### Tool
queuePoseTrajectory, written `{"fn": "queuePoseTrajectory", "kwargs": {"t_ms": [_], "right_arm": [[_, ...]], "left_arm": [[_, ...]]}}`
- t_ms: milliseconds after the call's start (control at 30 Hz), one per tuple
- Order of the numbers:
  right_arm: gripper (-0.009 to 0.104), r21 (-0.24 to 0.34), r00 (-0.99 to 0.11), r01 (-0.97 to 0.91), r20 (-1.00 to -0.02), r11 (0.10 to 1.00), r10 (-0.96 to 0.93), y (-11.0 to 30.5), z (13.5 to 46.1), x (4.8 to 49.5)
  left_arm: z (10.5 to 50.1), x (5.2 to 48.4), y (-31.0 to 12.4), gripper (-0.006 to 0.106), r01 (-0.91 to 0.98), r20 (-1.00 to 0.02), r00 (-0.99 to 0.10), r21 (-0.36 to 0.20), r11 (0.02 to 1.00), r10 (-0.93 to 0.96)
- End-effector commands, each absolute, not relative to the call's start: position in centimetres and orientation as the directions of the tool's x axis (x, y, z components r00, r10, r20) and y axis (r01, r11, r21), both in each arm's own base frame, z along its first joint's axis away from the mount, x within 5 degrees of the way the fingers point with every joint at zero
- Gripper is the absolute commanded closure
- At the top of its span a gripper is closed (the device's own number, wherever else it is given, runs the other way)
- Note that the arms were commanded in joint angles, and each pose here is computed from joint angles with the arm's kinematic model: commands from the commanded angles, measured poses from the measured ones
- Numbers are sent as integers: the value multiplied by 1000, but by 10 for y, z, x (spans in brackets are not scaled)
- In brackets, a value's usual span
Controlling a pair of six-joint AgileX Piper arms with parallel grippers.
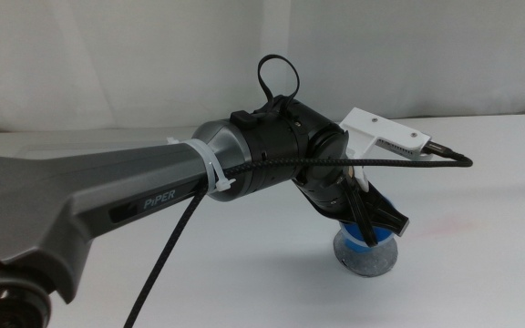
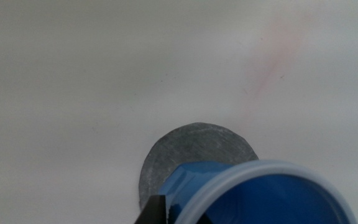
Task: Place an empty cup on a cup mat.
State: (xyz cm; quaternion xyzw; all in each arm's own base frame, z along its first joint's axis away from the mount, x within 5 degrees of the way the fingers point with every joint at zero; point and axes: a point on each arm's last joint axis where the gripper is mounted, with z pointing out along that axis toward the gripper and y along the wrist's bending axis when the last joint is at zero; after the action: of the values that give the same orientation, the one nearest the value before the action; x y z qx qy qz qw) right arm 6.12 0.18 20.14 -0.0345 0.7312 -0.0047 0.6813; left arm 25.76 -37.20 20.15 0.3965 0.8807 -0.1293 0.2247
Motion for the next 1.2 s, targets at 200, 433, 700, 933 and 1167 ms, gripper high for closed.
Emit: {"fn": "queuePoseTrajectory", "kwargs": {"t_ms": [200, 433, 700, 933, 1167], "right_arm": [[98, -59, -105, -46, -992, 997, -63, 2, 189, 62], [98, -59, -105, -46, -992, 997, -63, 2, 189, 62], [98, -59, -105, -46, -992, 997, -63, 2, 189, 62], [98, -59, -105, -46, -992, 997, -63, 2, 189, 62], [98, -59, -105, -46, -992, 997, -63, 2, 189, 62]], "left_arm": [[185, 262, -382, 103, 746, -485, -611, -86, 660, 626], [184, 264, -386, 103, 745, -473, -617, -94, 660, 629], [184, 263, -385, 103, 745, -464, -619, -92, 661, 633], [184, 264, -385, 62, 745, -466, -619, -93, 661, 633], [185, 264, -387, 29, 745, -482, -614, -95, 660, 625]]}}
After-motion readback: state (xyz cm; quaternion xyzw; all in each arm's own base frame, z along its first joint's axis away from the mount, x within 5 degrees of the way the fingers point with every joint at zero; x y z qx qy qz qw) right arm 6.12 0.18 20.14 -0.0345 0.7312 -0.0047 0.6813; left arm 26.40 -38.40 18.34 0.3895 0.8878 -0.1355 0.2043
